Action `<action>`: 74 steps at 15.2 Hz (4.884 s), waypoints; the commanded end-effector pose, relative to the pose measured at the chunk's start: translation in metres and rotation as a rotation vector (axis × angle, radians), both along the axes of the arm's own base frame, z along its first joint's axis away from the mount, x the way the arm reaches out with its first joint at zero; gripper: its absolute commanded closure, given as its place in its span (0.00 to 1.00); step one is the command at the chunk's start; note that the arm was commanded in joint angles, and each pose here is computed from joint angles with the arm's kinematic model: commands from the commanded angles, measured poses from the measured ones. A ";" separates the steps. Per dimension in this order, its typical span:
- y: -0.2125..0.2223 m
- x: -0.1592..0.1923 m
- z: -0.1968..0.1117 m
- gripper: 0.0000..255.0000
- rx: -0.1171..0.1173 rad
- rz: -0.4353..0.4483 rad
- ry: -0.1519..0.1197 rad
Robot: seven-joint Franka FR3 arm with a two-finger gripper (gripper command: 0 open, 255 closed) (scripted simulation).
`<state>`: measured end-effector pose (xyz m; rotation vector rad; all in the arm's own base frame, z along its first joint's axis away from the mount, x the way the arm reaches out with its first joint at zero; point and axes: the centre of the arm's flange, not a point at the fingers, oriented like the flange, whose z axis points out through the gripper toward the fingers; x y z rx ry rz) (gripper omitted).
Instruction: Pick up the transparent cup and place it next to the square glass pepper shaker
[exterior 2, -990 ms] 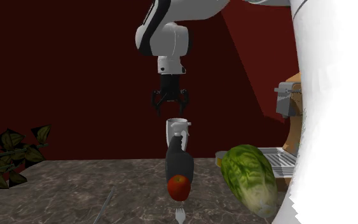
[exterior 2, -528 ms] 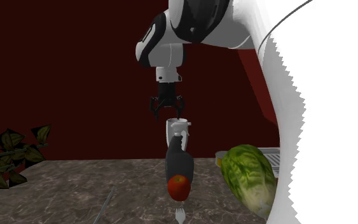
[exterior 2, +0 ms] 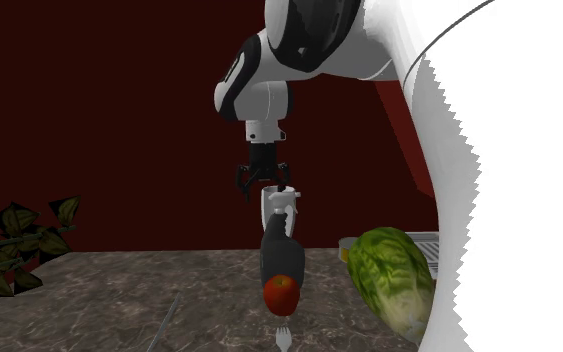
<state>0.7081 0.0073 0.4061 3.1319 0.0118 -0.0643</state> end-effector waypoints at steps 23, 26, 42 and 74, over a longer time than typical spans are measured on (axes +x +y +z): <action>0.000 0.000 0.042 1.00 0.000 0.000 0.000; 0.000 0.000 0.058 1.00 0.000 0.000 0.000; 0.000 0.000 0.142 1.00 0.000 0.000 0.000; -0.087 -0.326 0.278 1.00 0.000 0.000 0.000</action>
